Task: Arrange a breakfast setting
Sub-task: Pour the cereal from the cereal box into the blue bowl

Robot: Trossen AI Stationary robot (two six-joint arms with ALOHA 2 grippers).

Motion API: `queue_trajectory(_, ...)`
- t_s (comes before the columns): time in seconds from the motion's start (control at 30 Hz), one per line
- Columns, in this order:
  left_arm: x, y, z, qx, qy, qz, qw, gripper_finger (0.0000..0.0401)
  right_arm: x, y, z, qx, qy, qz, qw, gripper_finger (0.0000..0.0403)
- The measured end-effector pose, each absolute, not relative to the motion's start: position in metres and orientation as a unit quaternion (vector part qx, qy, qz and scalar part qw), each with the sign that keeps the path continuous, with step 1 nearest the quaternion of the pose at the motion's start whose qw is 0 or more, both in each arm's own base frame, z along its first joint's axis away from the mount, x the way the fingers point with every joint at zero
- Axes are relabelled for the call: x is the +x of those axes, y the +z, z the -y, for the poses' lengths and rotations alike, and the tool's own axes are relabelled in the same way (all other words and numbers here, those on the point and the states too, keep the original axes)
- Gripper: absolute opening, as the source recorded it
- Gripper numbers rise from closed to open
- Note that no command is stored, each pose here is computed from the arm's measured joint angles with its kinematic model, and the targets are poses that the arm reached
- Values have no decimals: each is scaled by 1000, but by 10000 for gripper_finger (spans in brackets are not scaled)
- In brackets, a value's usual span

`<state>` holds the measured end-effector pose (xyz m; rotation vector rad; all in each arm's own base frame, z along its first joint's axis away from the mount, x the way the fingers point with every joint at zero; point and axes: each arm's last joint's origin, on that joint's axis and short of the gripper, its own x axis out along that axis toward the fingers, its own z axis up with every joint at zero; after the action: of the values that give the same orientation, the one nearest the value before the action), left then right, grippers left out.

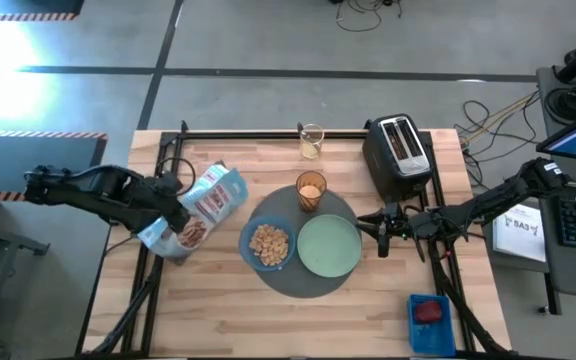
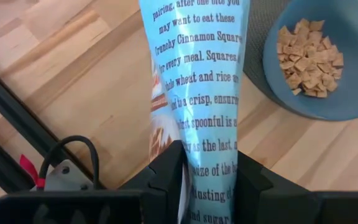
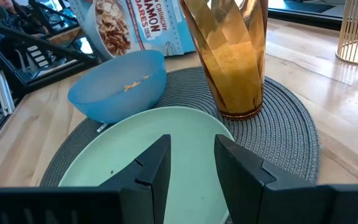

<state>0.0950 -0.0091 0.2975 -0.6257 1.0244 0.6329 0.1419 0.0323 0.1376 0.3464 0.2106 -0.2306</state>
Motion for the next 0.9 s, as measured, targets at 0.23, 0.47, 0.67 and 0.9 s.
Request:
queue_trajectory(0.23, 103, 296, 10, -295, 295, -470, 778, 75, 142, 138, -32, 172, -114, -104, 973, 114)
queue_trajectory(0.47, 107, 294, 12, -303, 282, -490, 767, 92, 142, 138, -32, 172, -114, -104, 973, 114)
queue_trajectory(0.67, 104, 290, 14, -316, 263, -523, 747, 138, 142, 138, -32, 172, -114, -104, 973, 114)
queue_trajectory(0.9, 101, 278, 14, -310, 270, -537, 737, 198, 142, 138, -32, 172, -114, -105, 973, 114)
